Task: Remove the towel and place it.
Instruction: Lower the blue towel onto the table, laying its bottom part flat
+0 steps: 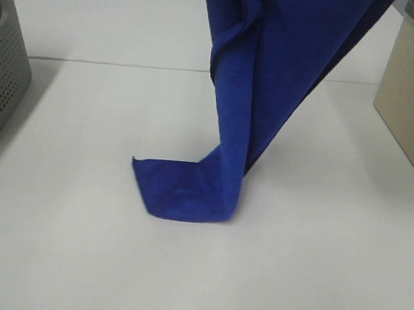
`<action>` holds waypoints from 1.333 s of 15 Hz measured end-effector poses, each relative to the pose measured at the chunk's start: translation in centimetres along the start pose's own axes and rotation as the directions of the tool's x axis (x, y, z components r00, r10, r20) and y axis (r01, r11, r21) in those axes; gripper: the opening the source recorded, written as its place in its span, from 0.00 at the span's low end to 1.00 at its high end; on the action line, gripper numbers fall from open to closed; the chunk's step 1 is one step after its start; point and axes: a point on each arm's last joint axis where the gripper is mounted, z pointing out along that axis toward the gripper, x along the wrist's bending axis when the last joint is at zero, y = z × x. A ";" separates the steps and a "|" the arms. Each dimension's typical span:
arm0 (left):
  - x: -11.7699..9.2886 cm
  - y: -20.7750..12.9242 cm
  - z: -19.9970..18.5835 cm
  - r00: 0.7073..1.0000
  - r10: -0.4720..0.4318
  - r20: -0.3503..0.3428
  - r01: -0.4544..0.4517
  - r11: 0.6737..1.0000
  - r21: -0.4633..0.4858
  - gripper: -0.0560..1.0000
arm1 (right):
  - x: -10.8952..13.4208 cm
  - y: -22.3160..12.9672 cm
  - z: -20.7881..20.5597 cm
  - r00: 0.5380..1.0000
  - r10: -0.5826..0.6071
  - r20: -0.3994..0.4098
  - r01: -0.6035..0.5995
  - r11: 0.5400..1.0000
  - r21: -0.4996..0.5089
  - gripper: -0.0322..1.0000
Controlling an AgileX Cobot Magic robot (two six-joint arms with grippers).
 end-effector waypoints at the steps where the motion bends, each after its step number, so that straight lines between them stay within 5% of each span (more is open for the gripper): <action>1: 0.0 -0.2 0.0 0.996 0.093 -0.001 -0.093 0.995 0.030 0.05 | -0.3 0.5 -1.2 1.000 0.001 0.018 0.000 0.999 -0.043 0.03; 4: 0.0 -0.4 0.0 0.979 0.203 0.004 -0.203 0.978 0.050 0.05 | -0.6 1.2 -2.9 0.999 0.005 0.045 0.000 0.995 -0.102 0.03; 6: 0.8 0.2 -1.5 0.978 0.207 -0.023 -0.207 0.978 0.028 0.05 | -1.4 1.4 -4.0 0.993 0.010 0.117 0.005 0.992 -0.124 0.03; 9: 1.9 1.1 -4.0 0.982 0.183 -0.052 -0.183 0.983 0.003 0.05 | -1.4 1.7 -4.9 0.993 0.033 0.115 -0.014 0.987 -0.161 0.03; 13: 2.5 0.0 -5.1 1.000 0.017 -0.016 -0.016 0.995 0.096 0.05 | -0.5 1.9 -4.8 0.999 0.042 0.013 -0.039 0.983 -0.178 0.03; 17: 2.0 -2.5 -2.6 0.983 -0.183 -0.026 0.184 0.951 0.247 0.05 | -0.5 3.1 -0.4 0.999 0.036 -0.007 -0.036 0.996 -0.081 0.03; 20: 2.3 -4.1 0.1 0.981 -0.170 -0.094 0.189 0.947 0.261 0.05 | -1.0 4.7 4.5 0.999 0.018 0.031 -0.016 0.998 -0.063 0.03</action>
